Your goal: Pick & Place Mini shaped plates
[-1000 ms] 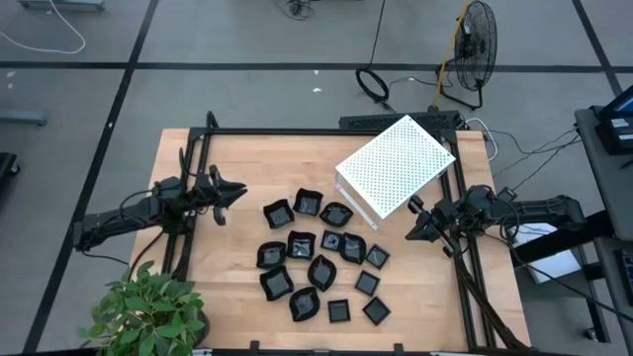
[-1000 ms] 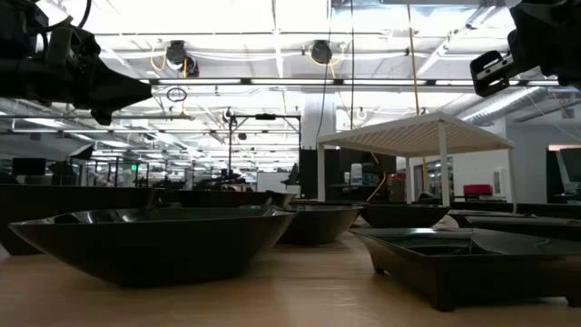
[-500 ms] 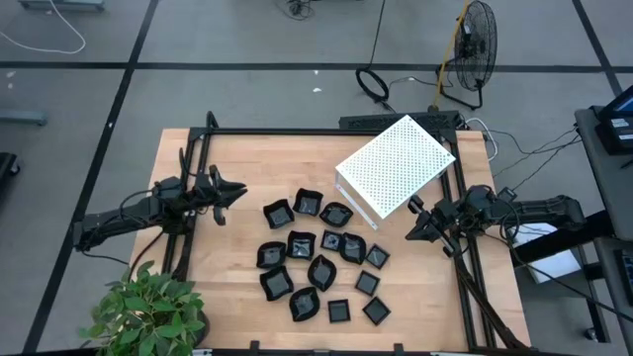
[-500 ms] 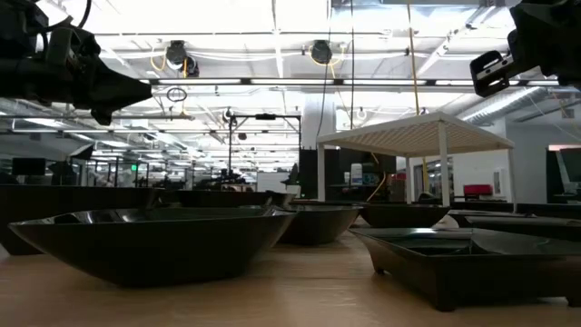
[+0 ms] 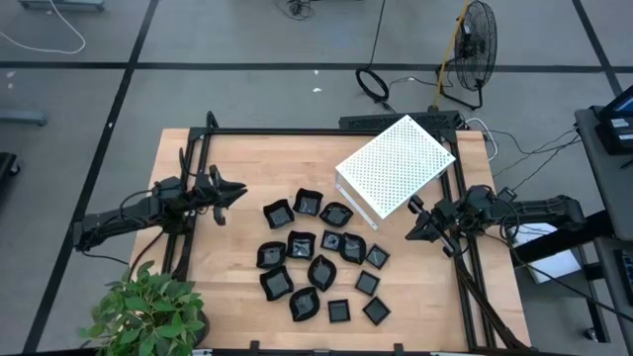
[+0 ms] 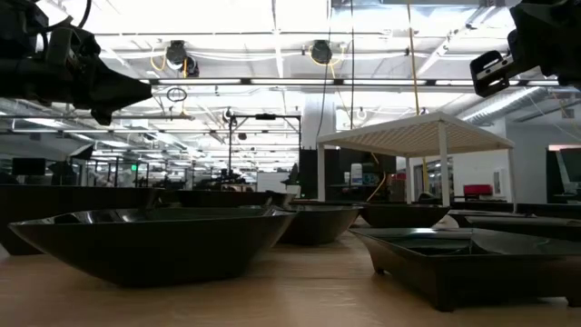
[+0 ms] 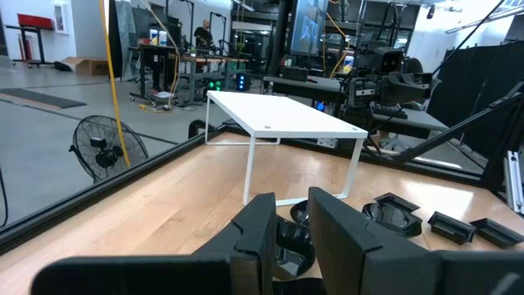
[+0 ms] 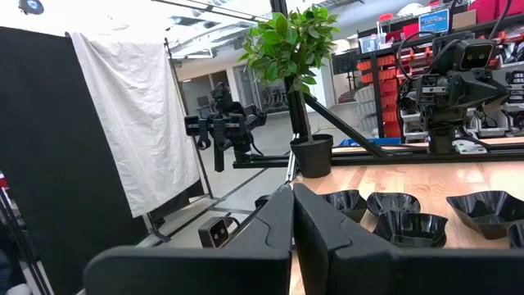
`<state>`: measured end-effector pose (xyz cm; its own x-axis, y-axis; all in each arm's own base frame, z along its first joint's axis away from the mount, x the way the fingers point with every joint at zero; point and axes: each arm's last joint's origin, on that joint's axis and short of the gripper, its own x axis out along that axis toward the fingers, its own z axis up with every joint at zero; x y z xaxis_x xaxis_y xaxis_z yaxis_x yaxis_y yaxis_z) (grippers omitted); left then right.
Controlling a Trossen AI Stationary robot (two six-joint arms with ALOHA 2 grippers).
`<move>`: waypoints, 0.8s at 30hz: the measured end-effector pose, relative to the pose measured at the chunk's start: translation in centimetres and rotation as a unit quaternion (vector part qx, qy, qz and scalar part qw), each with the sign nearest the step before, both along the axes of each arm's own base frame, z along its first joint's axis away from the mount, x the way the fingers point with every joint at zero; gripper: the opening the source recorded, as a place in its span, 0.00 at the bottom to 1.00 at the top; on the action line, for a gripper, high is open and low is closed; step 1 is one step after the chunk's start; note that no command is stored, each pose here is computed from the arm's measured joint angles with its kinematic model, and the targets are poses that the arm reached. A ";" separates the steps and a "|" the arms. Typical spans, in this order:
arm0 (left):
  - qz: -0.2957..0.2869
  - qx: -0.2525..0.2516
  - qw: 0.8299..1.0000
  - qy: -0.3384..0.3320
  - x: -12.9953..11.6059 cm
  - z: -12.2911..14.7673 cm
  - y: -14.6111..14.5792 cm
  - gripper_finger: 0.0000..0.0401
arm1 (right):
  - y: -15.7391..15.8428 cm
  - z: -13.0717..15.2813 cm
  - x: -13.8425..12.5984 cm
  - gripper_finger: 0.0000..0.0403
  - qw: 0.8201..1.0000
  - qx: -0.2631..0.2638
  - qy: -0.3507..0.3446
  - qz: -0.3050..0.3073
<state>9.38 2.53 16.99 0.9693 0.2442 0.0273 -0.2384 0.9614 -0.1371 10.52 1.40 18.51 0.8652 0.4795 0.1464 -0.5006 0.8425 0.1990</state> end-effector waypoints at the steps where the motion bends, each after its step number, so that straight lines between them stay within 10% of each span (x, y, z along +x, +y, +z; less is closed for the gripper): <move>1: 0.000 0.000 1.000 0.000 0.0 0.0 0.0 0.19 | 0.0 0.0 0.0 0.00 1.000 0.000 0.000 0.000; 18: 0.000 0.000 1.000 0.000 0.0 0.0 0.0 0.19 | -0.1 0.5 0.0 0.00 0.999 -0.015 -0.035 -0.019; 24: 0.000 0.000 1.000 0.000 0.0 0.0 0.0 0.19 | -0.3 1.6 -0.2 0.00 0.992 0.116 -0.035 -0.036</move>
<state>9.38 2.53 17.00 0.9693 0.2442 0.0280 -0.2382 0.9615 -0.1373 10.30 1.07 20.08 0.8793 0.3637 0.3074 -0.4611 0.8115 0.3590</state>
